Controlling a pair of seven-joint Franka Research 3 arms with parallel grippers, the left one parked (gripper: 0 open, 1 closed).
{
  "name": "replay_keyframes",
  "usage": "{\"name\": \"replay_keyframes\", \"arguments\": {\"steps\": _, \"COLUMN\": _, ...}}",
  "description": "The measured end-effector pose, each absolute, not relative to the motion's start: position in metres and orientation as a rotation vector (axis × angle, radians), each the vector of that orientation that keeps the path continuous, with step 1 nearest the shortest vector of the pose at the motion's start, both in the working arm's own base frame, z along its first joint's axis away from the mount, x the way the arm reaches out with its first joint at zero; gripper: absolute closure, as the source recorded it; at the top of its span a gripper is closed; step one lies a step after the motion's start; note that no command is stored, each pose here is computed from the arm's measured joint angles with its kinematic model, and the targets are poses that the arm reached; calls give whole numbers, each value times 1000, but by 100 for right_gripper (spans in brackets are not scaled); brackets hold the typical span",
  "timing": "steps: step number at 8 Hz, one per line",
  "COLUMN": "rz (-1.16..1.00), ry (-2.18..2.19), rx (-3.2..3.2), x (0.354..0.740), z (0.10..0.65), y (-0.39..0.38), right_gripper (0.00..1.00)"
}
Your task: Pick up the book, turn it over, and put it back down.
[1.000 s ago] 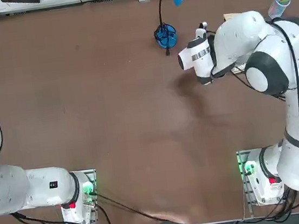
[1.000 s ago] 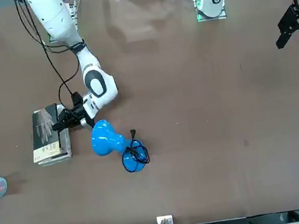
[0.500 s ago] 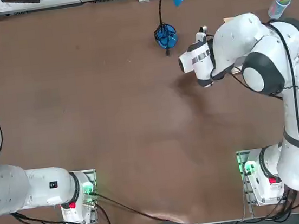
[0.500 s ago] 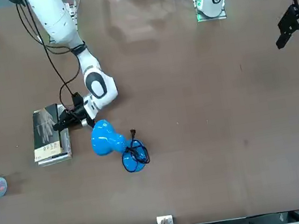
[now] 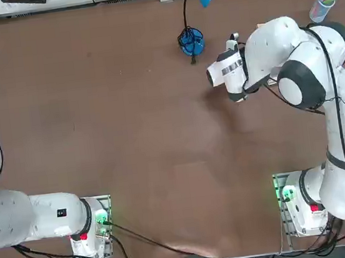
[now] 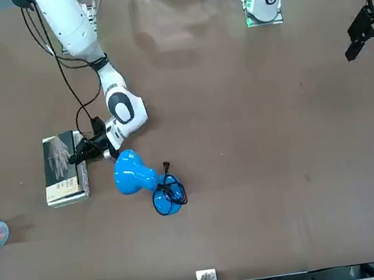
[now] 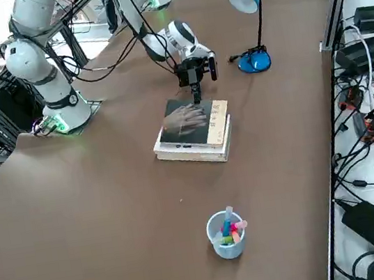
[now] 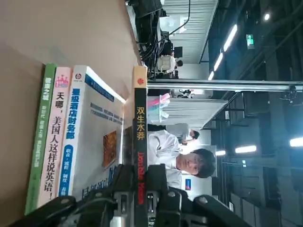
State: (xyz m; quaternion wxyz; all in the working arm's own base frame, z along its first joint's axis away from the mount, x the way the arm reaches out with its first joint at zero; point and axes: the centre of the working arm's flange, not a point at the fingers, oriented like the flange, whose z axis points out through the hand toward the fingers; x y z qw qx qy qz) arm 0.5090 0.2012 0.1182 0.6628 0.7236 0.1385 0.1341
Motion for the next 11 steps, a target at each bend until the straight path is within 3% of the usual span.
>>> {"name": "replay_keyframes", "arguments": {"steps": 9, "rz": 294, "ry": 306, "rx": 1631, "x": 508, "z": 108, "y": 192, "right_gripper": 88}}
{"name": "replay_keyframes", "arguments": {"steps": 10, "rz": 298, "ry": 302, "rx": 1635, "x": 508, "z": 107, "y": 192, "right_gripper": 84}}
{"name": "replay_keyframes", "arguments": {"steps": 11, "rz": 302, "ry": 299, "rx": 1639, "x": 509, "z": 107, "y": 192, "right_gripper": 73}}
